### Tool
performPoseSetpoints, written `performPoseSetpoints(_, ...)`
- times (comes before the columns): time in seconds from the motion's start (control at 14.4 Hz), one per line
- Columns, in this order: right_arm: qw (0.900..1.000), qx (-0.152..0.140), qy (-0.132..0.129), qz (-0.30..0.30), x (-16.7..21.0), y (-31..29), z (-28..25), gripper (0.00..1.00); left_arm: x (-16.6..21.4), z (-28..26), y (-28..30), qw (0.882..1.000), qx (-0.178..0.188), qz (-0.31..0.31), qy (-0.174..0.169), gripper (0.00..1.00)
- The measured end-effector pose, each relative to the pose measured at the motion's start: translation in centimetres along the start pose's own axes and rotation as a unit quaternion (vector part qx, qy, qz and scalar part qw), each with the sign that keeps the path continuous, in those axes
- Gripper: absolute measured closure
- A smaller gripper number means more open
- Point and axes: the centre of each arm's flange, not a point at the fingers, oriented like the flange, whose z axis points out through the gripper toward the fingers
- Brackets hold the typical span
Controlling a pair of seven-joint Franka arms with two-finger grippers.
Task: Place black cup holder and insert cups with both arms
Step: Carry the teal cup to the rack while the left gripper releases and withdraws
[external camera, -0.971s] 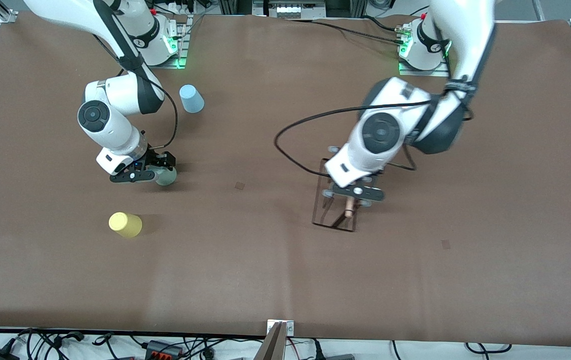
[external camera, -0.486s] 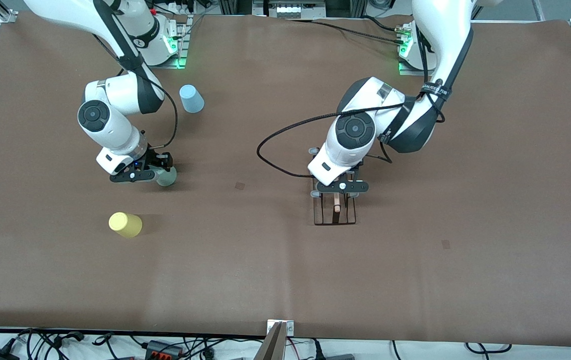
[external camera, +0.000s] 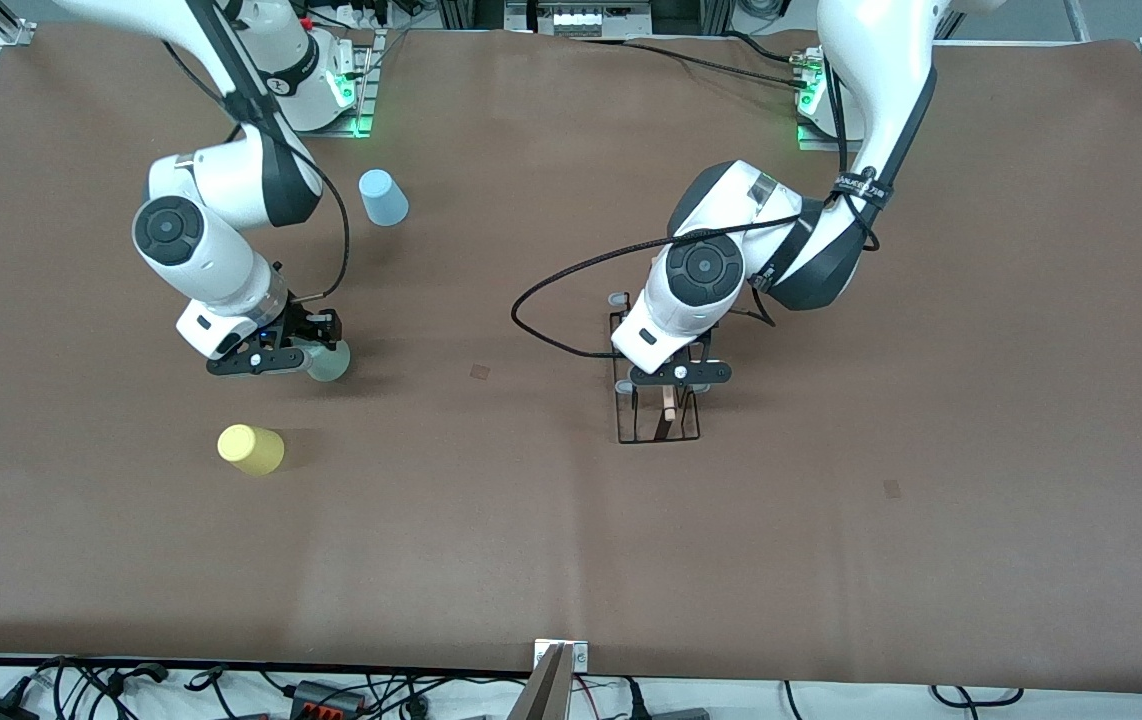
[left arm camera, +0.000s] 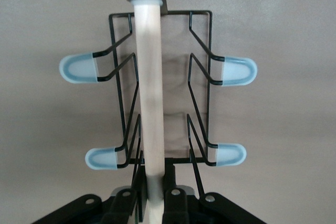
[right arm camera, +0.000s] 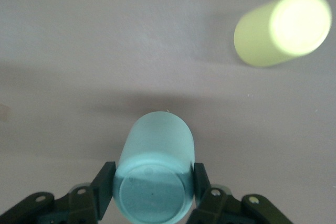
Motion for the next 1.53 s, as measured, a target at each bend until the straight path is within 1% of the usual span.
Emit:
performPoseSetpoints(0.14, 1.000, -0.002, 0.002, 0.015, 1.2, -2.1, -4.1, 0.36, 0.0, 0.4, 0.4, 1.000, -0.002, 0.003, 0.006, 0.62)
performPoseSetpoints(0.28, 0.999, -0.002, 0.001, 0.034, 2.0, -4.3, -7.7, 0.36, 0.4, -0.1, 0.5, 1.000, 0.001, 0.008, 0.022, 0.45)
performPoseSetpoints(0.35, 0.999, -0.002, -0.001, 0.045, 2.2, -5.3, -9.3, 0.36, 0.6, -0.8, 0.3, 0.999, 0.001, 0.013, 0.031, 0.35)
performPoseSetpoints(0.42, 0.998, 0.003, -0.004, 0.059, 2.3, -6.4, -10.7, 0.36, 0.8, -2.0, 0.0, 0.999, -0.002, 0.023, 0.041, 0.26)
performPoseSetpoints(0.49, 0.997, 0.015, -0.005, 0.075, 2.4, -7.8, -12.0, 0.36, 1.2, -3.6, -0.7, 0.998, -0.005, 0.034, 0.053, 0.17)
performPoseSetpoints(0.56, 0.996, 0.026, -0.003, 0.091, 2.4, -9.5, -13.2, 0.36, 2.0, -5.4, -2.3, 0.997, -0.009, 0.039, 0.066, 0.06)
performPoseSetpoints(0.62, 0.994, 0.036, 0.001, 0.107, 2.4, -11.1, -14.1, 0.36, 2.7, -7.4, -4.6, 0.997, -0.011, 0.036, 0.071, 0.00)
performPoseSetpoints(0.69, 0.992, 0.045, 0.005, 0.120, 2.3, -12.8, -14.8, 0.36, 3.4, -9.3, -7.4, 0.997, -0.010, 0.032, 0.069, 0.00)
performPoseSetpoints(0.83, 0.988, 0.061, 0.004, 0.141, 1.9, -17.2, -15.3, 0.36, 3.8, -12.4, -12.3, 0.998, -0.006, 0.024, 0.059, 0.00)
performPoseSetpoints(0.97, 0.983, 0.071, 0.003, 0.167, 1.8, -21.9, -15.3, 0.36, 3.5, -14.3, -15.6, 0.999, -0.001, 0.019, 0.045, 0.00)
performPoseSetpoints(1.18, 0.977, 0.083, 0.008, 0.199, 2.8, -27.8, -14.5, 0.36, 3.8, -16.1, -19.9, 0.998, -0.001, 0.048, 0.042, 0.00)
performPoseSetpoints(1.39, 0.976, 0.083, 0.028, 0.202, 4.5, -31.8, -12.8, 0.36, 3.5, -17.4, -24.5, 0.997, 0.002, 0.072, 0.017, 0.00)
performPoseSetpoints(1.53, 0.977, 0.083, 0.040, 0.193, 5.2, -34.4, -11.5, 0.36, 2.6, -18.3, -27.2, 0.998, 0.004, 0.064, -0.010, 0.00)
